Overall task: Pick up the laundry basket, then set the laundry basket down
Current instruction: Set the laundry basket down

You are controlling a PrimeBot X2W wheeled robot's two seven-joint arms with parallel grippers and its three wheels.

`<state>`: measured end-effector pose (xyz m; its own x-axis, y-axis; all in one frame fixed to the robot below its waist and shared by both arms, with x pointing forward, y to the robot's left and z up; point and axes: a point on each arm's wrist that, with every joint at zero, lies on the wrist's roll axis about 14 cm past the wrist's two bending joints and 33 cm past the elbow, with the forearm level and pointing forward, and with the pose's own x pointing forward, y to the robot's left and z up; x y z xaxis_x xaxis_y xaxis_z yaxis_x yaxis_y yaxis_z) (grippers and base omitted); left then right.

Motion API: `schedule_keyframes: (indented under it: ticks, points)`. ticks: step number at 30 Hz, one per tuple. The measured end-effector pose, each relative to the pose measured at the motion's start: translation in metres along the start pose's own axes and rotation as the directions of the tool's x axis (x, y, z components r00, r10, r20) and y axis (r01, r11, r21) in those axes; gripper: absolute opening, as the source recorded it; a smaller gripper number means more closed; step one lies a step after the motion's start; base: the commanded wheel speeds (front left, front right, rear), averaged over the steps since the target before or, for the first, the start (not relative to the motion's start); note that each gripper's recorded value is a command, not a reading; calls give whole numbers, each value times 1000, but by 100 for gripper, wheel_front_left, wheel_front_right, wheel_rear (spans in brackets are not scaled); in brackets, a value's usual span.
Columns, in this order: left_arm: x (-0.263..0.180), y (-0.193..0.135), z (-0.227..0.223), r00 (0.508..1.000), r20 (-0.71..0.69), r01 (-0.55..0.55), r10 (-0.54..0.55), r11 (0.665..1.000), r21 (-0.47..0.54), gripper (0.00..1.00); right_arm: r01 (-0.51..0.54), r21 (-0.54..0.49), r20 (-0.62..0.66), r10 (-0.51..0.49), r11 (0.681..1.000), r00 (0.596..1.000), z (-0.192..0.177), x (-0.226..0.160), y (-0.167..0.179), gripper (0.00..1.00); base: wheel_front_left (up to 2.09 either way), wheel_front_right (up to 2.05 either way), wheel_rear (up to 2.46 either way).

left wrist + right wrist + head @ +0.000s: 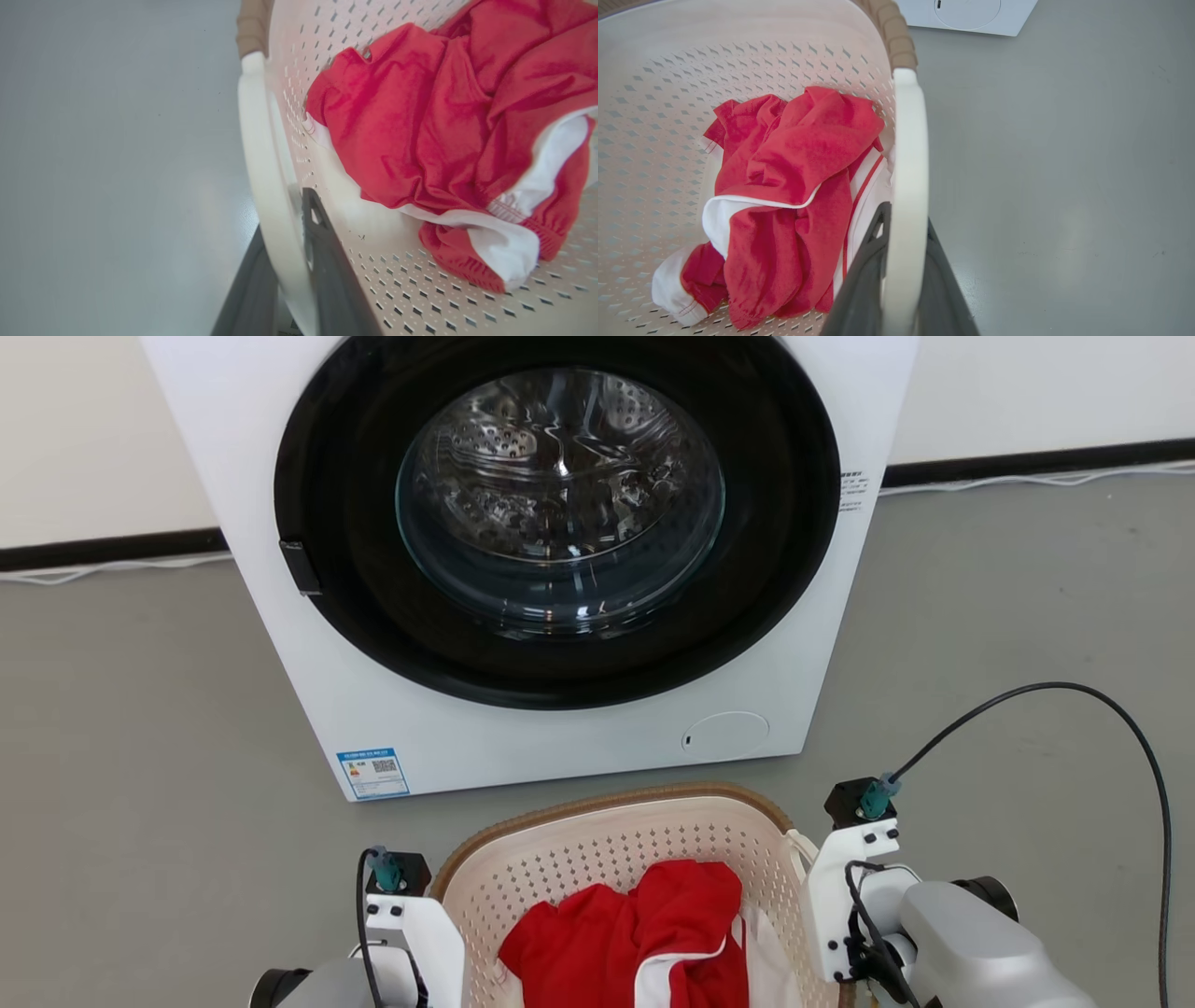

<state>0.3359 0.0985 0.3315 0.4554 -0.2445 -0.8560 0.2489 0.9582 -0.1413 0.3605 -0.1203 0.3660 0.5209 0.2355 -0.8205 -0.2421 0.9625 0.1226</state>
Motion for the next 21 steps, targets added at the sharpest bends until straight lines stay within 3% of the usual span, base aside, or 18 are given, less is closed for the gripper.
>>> schedule_keyframes:
  ticks: [11,21]
  points:
    - [16,9,14,1000,17,-11,11,1000,-4,0,-14,15,17,14,1000,1000,3,22,-2,0,0,0,0]
    - [53,23,52,996,88,-25,27,999,-29,0,-17,19,83,15,1000,996,36,59,-15,0,0,0,0]
